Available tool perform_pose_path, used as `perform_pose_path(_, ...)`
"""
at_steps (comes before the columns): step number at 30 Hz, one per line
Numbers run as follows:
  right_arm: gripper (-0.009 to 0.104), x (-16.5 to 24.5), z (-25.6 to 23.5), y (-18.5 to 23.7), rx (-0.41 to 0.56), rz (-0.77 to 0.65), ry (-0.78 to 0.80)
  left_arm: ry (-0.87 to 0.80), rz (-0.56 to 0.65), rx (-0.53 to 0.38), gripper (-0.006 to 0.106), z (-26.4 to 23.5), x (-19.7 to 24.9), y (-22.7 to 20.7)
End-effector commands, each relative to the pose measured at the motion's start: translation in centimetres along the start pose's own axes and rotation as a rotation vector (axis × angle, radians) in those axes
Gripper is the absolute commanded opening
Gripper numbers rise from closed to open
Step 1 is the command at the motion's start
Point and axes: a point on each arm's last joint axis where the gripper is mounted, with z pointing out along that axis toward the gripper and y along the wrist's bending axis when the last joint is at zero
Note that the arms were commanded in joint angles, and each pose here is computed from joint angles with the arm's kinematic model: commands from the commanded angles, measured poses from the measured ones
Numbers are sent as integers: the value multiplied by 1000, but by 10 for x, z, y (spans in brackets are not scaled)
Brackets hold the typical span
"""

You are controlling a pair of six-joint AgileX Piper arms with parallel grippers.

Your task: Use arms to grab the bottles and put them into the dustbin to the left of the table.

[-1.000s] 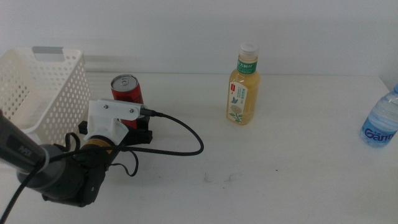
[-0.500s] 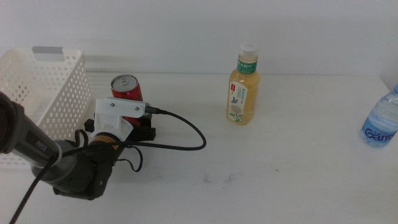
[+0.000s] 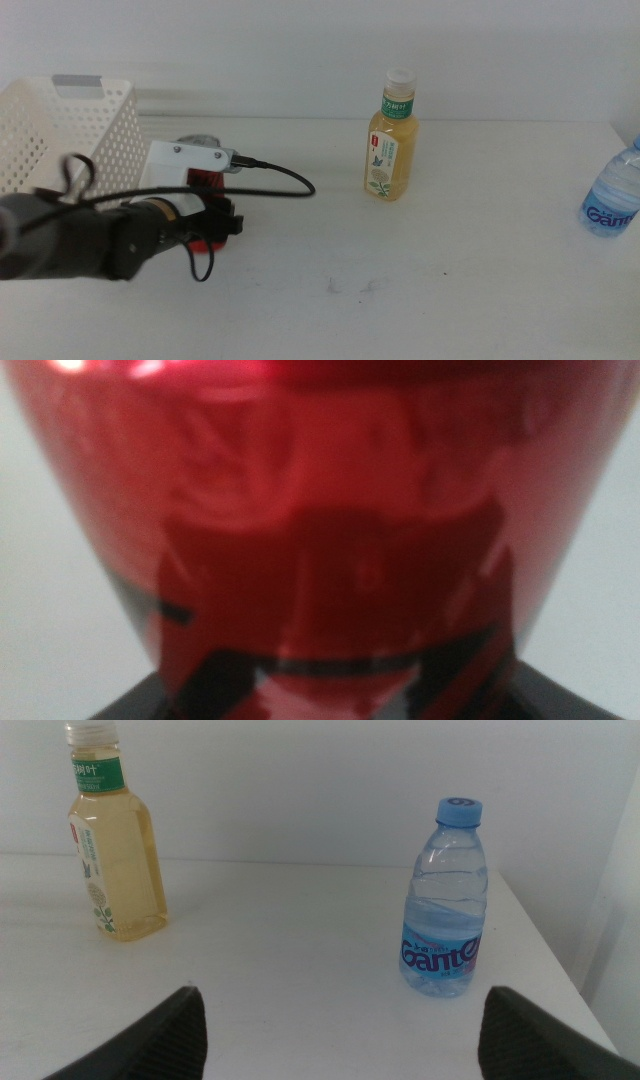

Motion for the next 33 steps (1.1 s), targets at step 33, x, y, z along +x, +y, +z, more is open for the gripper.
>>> perform_pose_path(33, 88, 0, 0, -1, 9, -14, -15, 677, -120, -269, 1, -67, -142, 197)
